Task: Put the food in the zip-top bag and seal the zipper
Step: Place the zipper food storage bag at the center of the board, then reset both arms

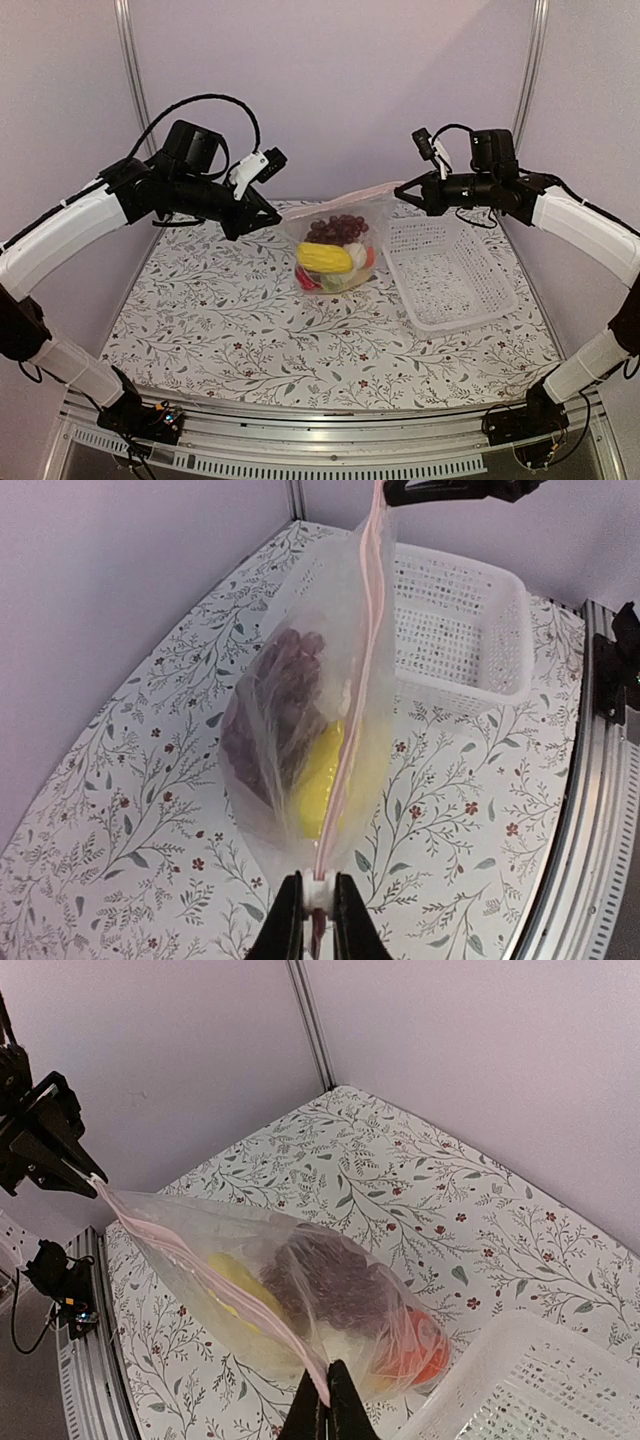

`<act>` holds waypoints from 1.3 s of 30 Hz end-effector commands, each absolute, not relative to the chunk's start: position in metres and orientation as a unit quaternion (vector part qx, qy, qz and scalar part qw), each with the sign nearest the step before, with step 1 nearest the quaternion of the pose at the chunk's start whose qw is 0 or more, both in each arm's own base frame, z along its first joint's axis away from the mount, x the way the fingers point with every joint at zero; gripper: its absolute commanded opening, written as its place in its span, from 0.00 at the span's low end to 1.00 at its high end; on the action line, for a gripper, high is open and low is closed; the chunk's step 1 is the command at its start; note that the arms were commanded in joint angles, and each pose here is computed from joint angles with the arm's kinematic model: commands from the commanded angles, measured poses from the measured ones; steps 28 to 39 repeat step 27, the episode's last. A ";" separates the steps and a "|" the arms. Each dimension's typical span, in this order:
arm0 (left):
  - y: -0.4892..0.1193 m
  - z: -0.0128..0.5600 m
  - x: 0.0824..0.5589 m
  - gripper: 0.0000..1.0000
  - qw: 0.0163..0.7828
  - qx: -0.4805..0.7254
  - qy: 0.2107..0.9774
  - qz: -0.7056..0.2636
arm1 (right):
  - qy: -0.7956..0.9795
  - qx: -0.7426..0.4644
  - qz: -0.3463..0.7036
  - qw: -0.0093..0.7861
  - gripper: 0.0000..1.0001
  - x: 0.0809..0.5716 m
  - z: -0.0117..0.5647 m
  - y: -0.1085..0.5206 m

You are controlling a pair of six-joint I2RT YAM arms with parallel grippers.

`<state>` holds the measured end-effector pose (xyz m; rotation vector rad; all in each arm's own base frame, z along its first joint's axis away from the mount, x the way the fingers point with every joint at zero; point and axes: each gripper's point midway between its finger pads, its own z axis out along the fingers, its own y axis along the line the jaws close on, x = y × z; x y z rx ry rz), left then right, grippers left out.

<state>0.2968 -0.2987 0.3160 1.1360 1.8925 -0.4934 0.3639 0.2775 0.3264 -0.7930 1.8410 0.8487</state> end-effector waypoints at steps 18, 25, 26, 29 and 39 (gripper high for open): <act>-0.259 0.385 0.287 0.85 0.566 0.294 0.762 -0.111 | 0.806 -0.095 0.254 0.526 0.99 0.289 0.368 0.162; -0.244 0.424 0.340 0.87 0.598 0.194 0.775 -0.068 | 0.789 0.058 0.115 0.600 0.99 0.341 0.422 0.107; -0.246 0.427 0.342 0.87 0.602 0.191 0.772 -0.074 | 0.785 0.059 0.106 0.608 0.99 0.344 0.425 0.104; -0.248 0.428 0.342 0.87 0.606 0.188 0.769 -0.082 | 0.781 0.060 0.095 0.614 0.99 0.346 0.428 0.101; -0.248 0.428 0.342 0.87 0.606 0.188 0.769 -0.082 | 0.781 0.060 0.095 0.614 0.99 0.346 0.428 0.101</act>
